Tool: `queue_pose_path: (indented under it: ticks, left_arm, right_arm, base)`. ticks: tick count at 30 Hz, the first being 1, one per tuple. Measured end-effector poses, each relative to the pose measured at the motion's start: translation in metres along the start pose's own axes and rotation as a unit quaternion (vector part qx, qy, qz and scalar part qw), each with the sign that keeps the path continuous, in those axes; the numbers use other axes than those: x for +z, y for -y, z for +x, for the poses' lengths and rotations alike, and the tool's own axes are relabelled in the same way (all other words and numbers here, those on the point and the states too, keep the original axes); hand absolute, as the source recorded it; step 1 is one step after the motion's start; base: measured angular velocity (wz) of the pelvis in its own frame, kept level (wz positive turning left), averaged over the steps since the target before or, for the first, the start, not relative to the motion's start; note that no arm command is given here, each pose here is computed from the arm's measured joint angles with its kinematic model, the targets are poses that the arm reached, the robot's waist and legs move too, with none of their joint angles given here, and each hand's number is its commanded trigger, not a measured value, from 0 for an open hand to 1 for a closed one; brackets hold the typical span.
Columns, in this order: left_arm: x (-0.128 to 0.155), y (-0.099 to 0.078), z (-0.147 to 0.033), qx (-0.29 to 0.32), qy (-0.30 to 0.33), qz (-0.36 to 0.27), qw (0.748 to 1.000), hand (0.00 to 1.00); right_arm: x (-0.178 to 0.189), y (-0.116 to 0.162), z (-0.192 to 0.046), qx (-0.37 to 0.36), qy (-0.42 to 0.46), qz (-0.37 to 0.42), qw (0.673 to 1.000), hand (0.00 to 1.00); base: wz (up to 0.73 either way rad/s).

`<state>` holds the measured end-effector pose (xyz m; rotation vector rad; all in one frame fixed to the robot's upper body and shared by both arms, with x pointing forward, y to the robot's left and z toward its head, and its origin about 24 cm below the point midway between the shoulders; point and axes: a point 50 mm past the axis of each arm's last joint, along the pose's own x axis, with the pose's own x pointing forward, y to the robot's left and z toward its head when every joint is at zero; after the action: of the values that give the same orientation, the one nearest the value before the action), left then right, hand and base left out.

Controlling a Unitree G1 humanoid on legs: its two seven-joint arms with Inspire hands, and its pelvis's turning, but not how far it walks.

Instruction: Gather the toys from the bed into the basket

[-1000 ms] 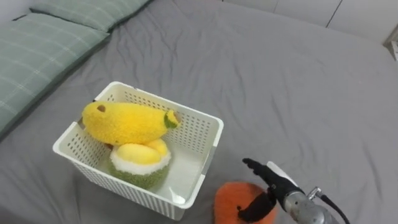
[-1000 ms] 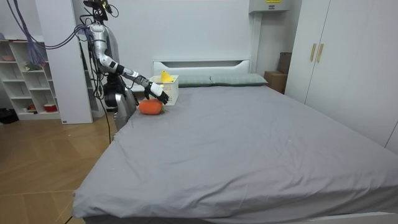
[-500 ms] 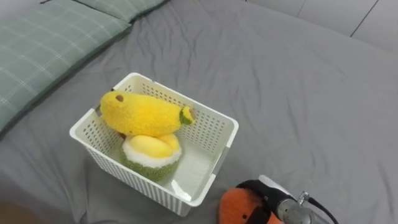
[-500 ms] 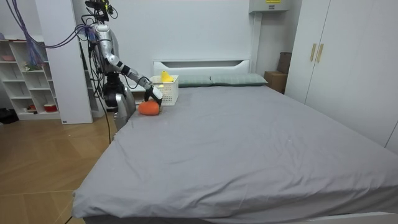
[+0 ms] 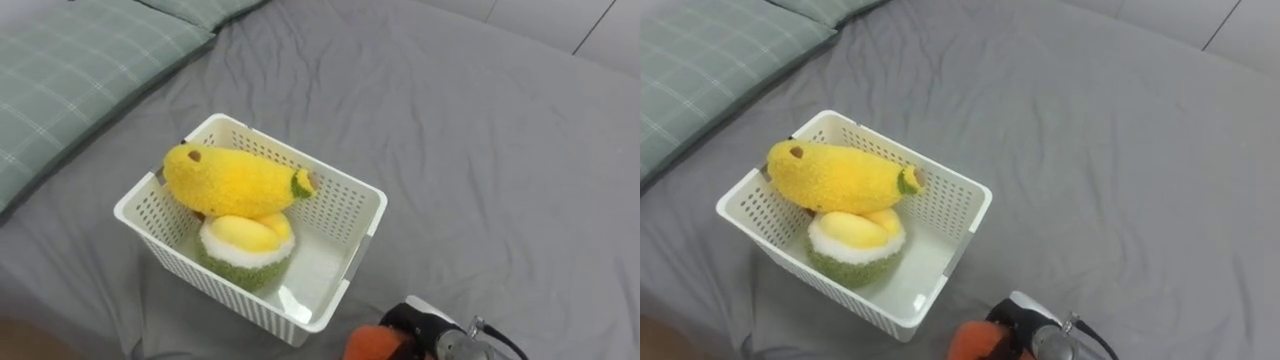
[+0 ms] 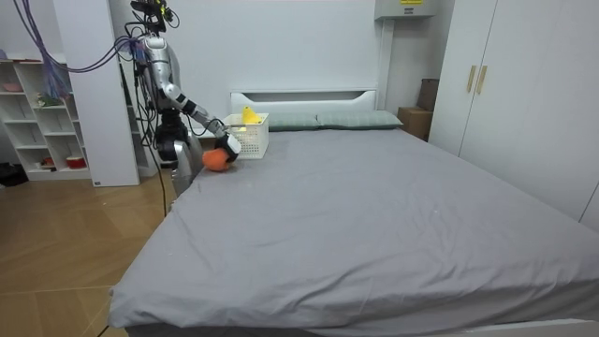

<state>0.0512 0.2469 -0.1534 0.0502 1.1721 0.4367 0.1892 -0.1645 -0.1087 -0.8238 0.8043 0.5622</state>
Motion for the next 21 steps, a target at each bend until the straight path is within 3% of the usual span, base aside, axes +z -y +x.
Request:
queue_pose_path:
  ticks: [4, 9, 14, 21]
  left_arm:
    - [0.000, 0.000, 0.000, 0.001, -0.001, -0.001, 1.000, 0.00]
    - [-0.002, -0.009, 0.000, 0.018, 0.002, -0.017, 1.000, 0.00]
    - [-0.007, -0.019, -0.001, 0.034, -0.004, -0.030, 0.999, 0.00]
    - [-0.008, -0.024, -0.001, 0.043, -0.004, -0.038, 0.998, 0.00]
  right_arm:
    - [0.001, 0.006, -0.001, -0.028, 0.004, 0.003, 1.000, 1.00]
    - [0.012, 0.054, -0.017, -0.126, 0.060, 0.023, 0.990, 1.00]
    - [0.028, 0.119, -0.058, -0.284, 0.131, 0.020, 0.950, 1.00]
    - [0.049, 0.155, -0.100, -0.384, 0.197, 0.010, 0.902, 1.00]
  base:
    - [0.00]
    - [0.00]
    - [-0.02]
    - [-0.09]
